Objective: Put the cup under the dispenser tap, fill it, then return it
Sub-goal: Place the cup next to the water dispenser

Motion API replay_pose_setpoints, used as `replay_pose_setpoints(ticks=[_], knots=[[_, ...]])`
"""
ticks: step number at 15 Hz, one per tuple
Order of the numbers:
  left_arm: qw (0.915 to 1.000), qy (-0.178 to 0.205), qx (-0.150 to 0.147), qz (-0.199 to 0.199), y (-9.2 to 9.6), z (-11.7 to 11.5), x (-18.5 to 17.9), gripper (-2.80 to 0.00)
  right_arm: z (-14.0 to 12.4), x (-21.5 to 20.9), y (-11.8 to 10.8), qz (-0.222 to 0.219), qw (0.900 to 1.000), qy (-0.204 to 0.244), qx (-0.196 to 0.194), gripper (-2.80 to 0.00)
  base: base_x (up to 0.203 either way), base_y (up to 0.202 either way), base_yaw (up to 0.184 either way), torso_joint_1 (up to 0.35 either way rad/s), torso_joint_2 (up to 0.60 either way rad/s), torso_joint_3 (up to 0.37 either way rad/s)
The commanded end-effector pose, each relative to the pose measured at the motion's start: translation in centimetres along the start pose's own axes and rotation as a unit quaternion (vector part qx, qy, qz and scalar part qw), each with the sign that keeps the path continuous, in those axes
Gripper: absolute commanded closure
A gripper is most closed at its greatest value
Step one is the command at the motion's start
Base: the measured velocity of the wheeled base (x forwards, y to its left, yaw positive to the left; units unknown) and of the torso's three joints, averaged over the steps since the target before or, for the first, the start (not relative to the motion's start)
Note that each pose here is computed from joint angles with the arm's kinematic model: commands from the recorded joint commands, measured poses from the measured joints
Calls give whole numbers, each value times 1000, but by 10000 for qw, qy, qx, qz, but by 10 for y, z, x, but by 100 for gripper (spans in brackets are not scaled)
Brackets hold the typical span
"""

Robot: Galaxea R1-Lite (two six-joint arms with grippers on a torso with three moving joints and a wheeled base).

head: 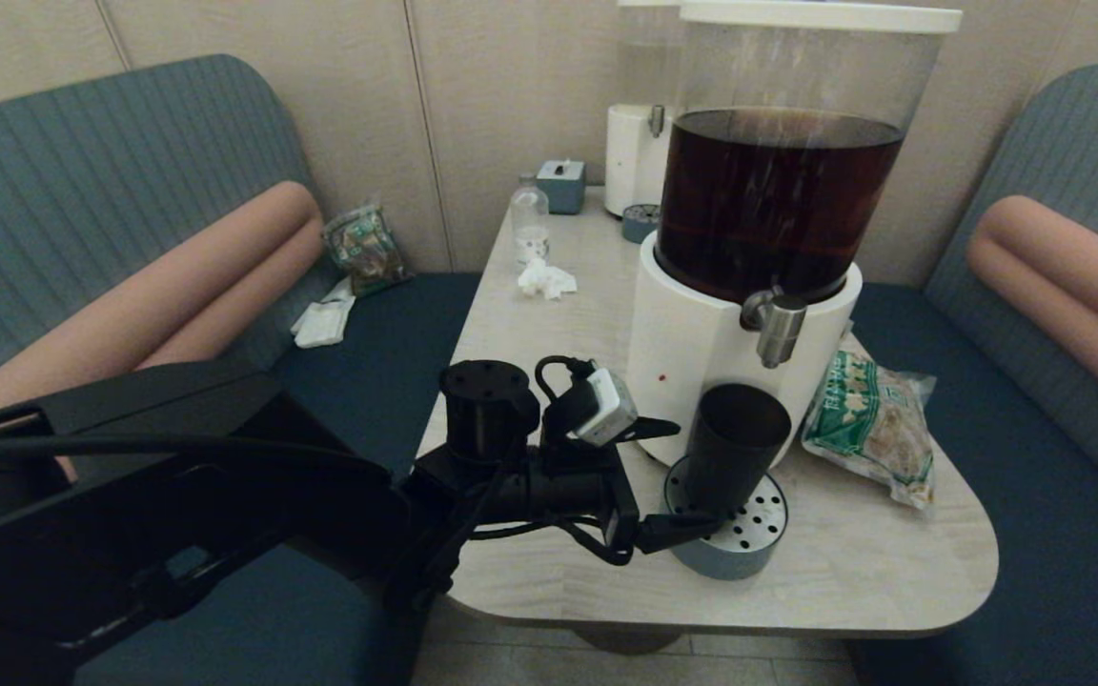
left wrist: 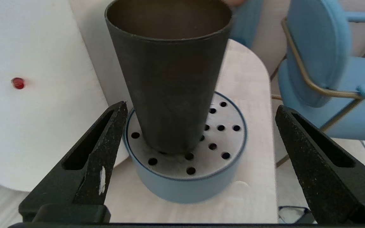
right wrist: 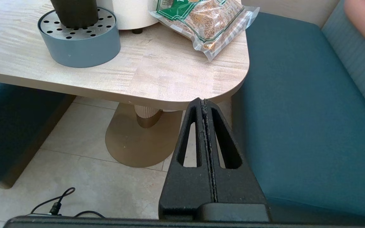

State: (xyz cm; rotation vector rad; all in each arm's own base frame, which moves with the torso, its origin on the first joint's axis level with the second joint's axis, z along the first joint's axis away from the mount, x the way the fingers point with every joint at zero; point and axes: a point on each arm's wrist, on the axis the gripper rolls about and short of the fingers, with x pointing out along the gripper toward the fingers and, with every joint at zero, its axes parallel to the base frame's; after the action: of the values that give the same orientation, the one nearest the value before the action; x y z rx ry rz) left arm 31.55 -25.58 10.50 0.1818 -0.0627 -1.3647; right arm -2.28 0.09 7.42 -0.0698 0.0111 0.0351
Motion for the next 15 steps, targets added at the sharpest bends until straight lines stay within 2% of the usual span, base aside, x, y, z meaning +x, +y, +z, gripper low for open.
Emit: replay_pose_setpoints(ticks=[1, 15], knots=[[10000, -16, 16, 6, 3, -7, 10, -280, 0, 0, 0, -3, 10000, 8, -2, 0, 0, 0, 0, 0, 0, 0], [9993, -276, 54, 238, 23, -20, 44, -280, 0, 0, 0, 4, 10000, 7, -3, 0, 0, 0, 0, 0, 0, 0]])
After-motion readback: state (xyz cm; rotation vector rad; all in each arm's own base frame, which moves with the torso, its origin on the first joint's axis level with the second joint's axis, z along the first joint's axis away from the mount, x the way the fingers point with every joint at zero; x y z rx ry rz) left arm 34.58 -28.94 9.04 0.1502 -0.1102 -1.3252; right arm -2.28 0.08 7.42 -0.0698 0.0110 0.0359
